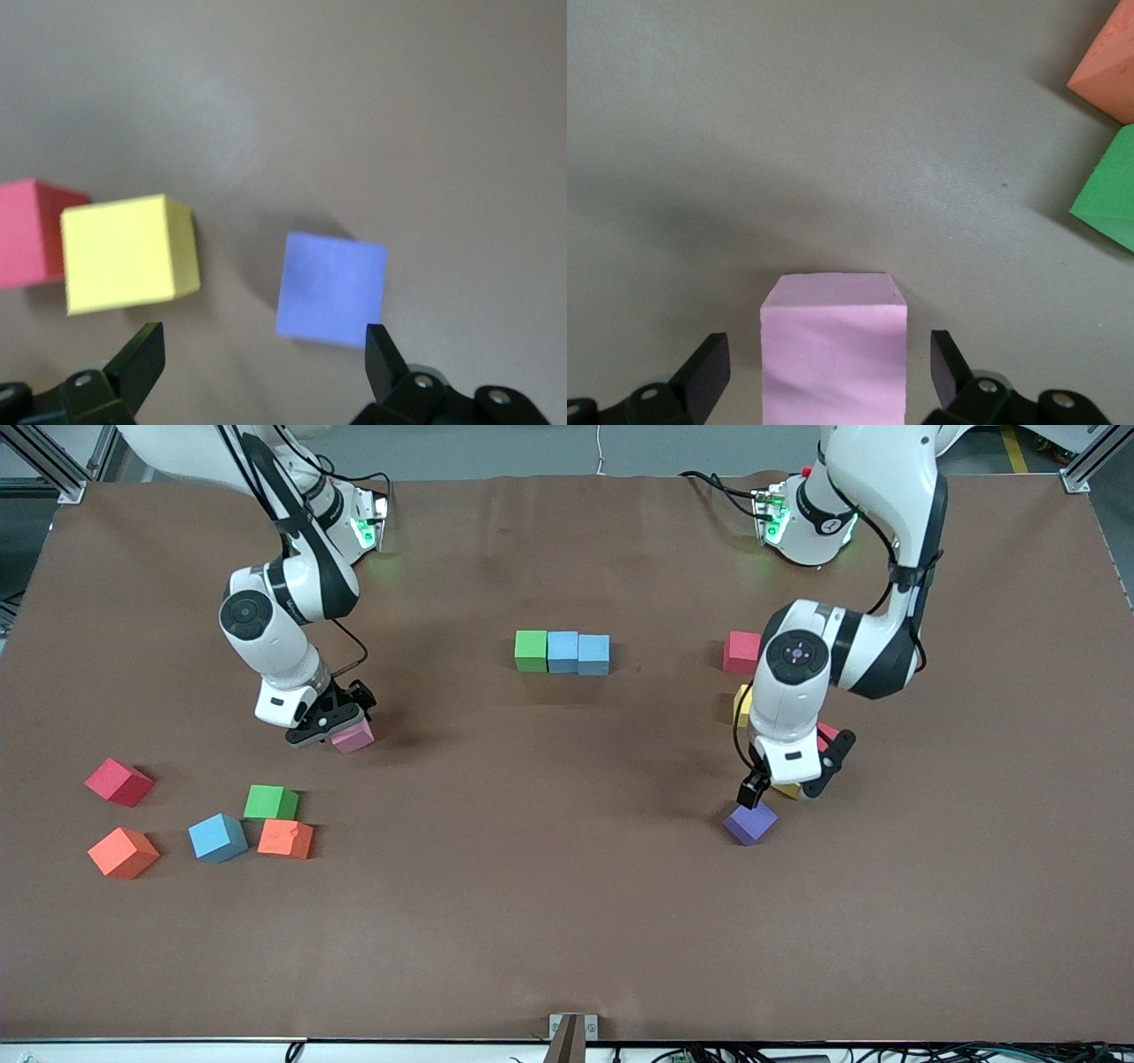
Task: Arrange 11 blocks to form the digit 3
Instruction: 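Lift the pink cube with the right gripper while the left gripper grasps purple, then carry the pink cube next to the green cube with the right gripper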
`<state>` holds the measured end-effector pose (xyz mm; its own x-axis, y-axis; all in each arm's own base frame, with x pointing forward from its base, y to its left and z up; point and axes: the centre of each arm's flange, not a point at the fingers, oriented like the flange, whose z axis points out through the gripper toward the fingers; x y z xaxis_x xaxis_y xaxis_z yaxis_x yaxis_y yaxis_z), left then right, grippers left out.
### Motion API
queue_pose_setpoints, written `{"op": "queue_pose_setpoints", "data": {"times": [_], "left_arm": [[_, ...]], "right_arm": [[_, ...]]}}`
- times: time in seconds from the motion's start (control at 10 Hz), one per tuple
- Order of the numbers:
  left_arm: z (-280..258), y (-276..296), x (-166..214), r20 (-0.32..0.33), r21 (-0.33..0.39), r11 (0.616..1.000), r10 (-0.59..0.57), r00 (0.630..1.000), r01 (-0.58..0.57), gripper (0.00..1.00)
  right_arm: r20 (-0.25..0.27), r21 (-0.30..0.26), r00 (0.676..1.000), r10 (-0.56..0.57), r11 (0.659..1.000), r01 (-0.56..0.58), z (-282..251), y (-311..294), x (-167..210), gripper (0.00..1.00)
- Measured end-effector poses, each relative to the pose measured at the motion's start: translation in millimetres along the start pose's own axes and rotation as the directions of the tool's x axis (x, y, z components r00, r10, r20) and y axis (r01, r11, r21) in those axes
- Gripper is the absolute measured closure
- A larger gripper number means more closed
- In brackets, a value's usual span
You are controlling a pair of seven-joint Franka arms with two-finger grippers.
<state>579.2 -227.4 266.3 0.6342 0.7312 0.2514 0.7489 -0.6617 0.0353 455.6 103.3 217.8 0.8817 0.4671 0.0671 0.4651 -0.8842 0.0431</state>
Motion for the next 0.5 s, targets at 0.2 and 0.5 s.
{"op": "queue_pose_setpoints", "data": {"times": [0.2, 0.5], "left_arm": [[18.1, 8.8, 12.5, 0.005, -0.029, 1.000, 0.009, 1.000, -0.008, 0.00], [42.8, 33.5, 18.0, 0.026, -0.066, 0.997, -0.049, 0.998, 0.051, 0.00]], "right_arm": [[0.005, 0.002, 1.000, -0.002, 1.000, 0.002, 12.3, -0.9, -2.1, 0.02], [0.007, 0.001, 1.000, 0.016, 1.000, -0.016, 15.7, 7.4, -3.6, 0.38]]}}
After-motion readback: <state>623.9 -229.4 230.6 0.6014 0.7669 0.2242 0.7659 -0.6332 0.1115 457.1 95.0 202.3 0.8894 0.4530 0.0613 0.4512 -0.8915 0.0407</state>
